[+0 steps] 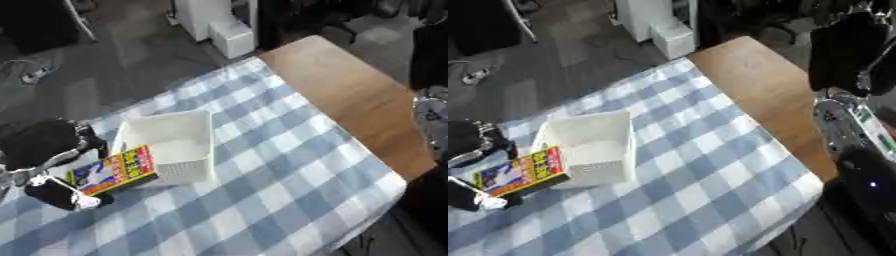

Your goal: Pick up objects on the table and place them in the box.

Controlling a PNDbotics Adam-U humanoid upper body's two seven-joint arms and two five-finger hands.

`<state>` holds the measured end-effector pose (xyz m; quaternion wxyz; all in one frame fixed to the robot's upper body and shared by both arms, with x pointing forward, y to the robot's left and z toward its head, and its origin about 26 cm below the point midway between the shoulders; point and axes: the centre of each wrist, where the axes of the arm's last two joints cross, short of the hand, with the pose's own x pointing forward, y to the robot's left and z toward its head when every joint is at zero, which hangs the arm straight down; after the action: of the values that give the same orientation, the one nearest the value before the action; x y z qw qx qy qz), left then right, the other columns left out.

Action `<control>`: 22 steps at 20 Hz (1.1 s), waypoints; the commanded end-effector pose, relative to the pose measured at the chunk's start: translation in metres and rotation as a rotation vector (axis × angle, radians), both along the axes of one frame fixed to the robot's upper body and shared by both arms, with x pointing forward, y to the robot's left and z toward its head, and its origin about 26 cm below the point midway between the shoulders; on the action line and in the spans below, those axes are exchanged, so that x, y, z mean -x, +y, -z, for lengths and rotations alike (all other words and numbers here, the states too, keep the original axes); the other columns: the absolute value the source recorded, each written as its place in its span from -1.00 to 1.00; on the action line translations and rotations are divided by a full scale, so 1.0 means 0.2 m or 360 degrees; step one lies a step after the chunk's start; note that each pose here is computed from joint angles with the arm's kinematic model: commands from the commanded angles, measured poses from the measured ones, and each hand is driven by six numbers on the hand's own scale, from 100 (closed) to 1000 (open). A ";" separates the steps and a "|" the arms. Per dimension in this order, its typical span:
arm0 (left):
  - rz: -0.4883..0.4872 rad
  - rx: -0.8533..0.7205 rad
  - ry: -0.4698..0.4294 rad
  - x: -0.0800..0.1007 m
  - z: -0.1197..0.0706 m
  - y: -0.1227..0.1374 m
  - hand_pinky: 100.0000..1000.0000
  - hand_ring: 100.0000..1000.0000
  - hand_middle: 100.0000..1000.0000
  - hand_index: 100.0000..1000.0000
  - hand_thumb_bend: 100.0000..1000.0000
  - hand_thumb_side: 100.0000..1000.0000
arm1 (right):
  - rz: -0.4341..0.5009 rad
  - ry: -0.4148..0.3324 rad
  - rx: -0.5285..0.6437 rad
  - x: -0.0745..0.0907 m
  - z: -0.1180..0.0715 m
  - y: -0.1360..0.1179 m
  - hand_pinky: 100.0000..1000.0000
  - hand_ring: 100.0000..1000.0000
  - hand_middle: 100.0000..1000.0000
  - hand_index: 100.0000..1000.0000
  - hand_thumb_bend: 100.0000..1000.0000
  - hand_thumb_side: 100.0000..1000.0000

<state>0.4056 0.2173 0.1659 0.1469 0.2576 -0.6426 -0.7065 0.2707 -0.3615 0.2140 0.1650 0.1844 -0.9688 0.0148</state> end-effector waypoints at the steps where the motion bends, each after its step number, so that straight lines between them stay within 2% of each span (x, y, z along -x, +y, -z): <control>1: -0.0021 0.0037 -0.0147 -0.01 -0.13 0.04 -1.00 -1.00 -0.98 -0.71 -0.66 -0.12 | 0.0008 -0.0041 0.0045 0.01 -0.06 -0.01 -0.27 -0.43 -0.34 0.10 -1.00 1.00; 11: -0.0009 0.0175 -0.0354 -0.06 -0.22 0.02 -1.00 -1.00 -0.99 -0.76 -0.65 -0.12 | 0.0006 -0.0041 0.0054 0.01 -0.05 -0.01 -0.27 -0.43 -0.34 0.10 -1.00 1.00; 22: 0.0083 0.0319 -0.0483 -0.21 -0.17 -0.01 -1.00 -1.00 -0.99 -0.78 -0.62 -0.14 | -0.0013 -0.0034 0.0035 0.00 -0.08 0.00 -0.27 -0.43 -0.34 0.10 -1.00 1.00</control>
<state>0.4436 0.2110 0.1878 0.0654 0.3142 -0.7275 -0.6064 0.2713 -0.3613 0.2157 0.1686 0.1868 -0.9678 0.0113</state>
